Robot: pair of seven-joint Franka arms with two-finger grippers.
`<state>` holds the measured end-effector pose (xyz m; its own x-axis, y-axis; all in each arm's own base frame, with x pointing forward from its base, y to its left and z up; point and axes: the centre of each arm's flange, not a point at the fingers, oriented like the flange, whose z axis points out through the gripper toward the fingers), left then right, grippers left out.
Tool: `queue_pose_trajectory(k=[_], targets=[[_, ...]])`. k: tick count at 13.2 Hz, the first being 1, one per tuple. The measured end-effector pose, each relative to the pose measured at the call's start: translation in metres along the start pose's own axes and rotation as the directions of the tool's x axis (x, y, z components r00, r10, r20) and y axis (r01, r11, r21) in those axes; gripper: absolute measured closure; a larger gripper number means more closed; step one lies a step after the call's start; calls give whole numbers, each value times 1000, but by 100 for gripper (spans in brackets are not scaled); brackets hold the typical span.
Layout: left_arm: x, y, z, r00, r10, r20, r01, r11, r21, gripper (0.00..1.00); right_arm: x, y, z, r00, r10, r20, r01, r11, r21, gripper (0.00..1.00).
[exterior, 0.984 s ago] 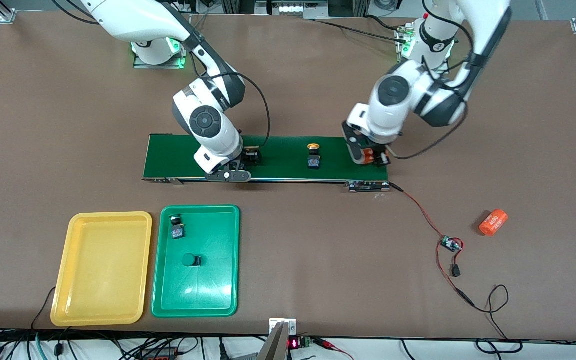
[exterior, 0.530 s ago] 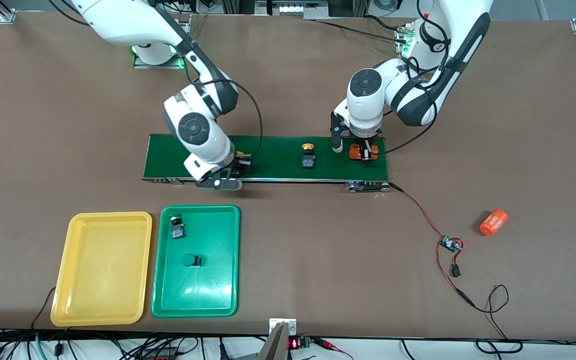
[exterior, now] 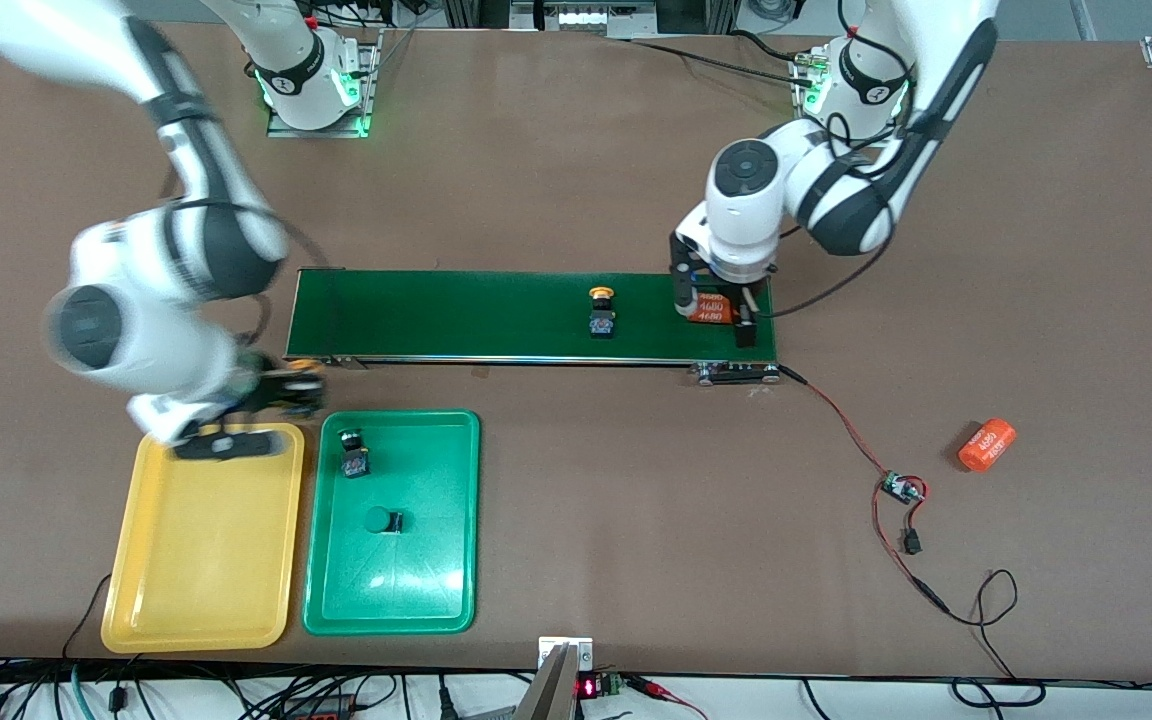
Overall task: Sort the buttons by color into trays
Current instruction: 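Drop the button into the yellow tray while the left gripper grasps a battery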
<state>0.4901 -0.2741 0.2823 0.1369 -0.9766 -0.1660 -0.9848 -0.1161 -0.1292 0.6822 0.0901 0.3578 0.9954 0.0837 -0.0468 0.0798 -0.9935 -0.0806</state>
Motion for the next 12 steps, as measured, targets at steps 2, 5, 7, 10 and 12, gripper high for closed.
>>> queue_pose_trajectory(k=[2, 5, 7, 10, 12], targets=[[-64, -43, 2, 991, -131, 17, 131, 991, 8, 0, 9, 68, 25, 999, -24, 25, 23, 1000, 15, 59], [-157, -88, 22, 954, -299, 38, 299, 954, -11, 0, 23, 139, 81, 998, -1, 65, 0, 1000, 3, 59], [-207, -114, 29, 907, -417, 49, 418, 908, -3, 0, 32, 163, 105, 997, 25, 72, -24, 1000, -9, 59], [-275, -147, 52, 831, -551, 72, 553, 833, 1, 0, 42, 179, 124, 996, 40, 75, -36, 998, -49, 59], [-303, -157, 84, 787, -611, 87, 615, 787, -40, 0, 48, 177, 124, 997, 33, 67, -28, 997, -76, 59]])
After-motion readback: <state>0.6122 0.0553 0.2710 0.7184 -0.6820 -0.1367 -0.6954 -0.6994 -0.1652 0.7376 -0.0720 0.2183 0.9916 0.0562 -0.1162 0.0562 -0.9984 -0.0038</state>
